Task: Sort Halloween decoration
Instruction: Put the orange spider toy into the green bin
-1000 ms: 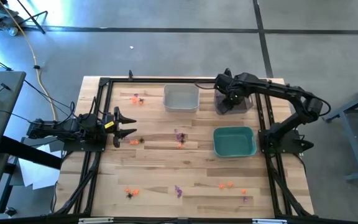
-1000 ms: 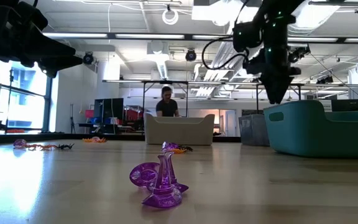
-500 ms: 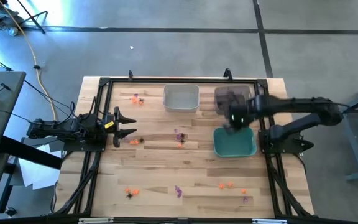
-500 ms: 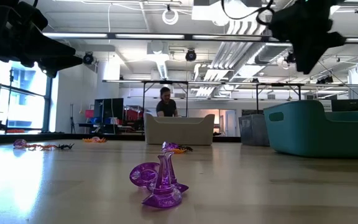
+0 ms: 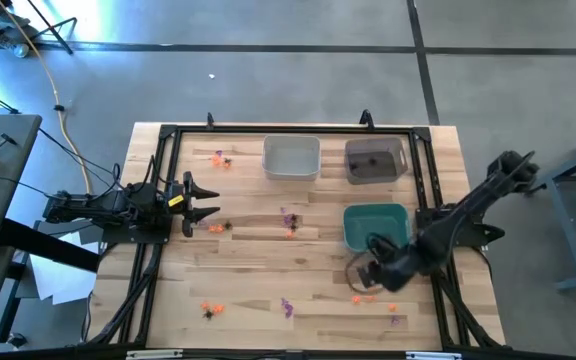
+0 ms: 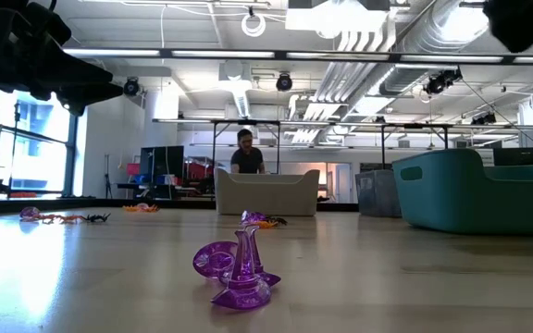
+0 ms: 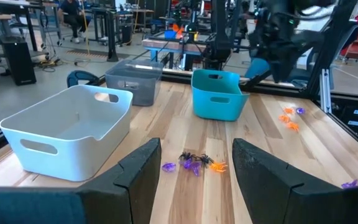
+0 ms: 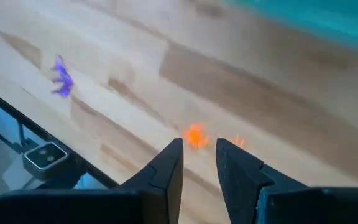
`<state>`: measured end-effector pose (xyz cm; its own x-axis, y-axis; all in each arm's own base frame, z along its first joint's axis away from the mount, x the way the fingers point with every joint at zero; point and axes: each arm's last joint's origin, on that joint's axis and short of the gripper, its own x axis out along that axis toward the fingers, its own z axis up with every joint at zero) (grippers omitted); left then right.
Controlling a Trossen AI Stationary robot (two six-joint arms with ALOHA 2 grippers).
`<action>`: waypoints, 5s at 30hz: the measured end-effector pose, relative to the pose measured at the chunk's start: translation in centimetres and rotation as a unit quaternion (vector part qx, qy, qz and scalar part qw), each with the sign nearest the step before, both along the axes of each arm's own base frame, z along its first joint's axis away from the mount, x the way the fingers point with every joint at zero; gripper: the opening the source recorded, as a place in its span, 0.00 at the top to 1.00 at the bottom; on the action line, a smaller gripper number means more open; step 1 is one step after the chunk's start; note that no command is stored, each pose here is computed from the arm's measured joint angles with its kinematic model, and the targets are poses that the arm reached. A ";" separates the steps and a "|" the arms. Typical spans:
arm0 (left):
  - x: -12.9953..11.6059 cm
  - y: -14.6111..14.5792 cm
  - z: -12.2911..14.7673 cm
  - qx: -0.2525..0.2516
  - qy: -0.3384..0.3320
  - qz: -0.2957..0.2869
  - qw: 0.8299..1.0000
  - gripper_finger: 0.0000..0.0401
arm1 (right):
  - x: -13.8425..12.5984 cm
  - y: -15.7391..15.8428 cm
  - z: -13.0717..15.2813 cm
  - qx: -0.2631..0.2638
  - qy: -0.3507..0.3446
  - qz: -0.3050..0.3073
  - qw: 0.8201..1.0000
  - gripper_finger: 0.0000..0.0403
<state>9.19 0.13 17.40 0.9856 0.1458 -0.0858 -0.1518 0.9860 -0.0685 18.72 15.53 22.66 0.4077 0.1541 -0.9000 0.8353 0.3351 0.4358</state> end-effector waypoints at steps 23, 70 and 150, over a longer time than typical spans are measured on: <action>0.0 0.0 0.0 0.000 0.000 0.000 1.000 0.54 | 1.2 4.3 -6.5 -0.035 0.070 0.057 0.995 0.77; 0.0 0.0 0.0 0.000 0.000 0.000 1.000 0.54 | 1.3 3.5 -6.4 -0.055 0.073 0.052 0.994 1.00; 0.0 0.0 0.0 0.000 0.000 0.000 1.000 0.54 | 2.2 -3.3 -2.4 -0.099 0.080 0.035 0.991 0.60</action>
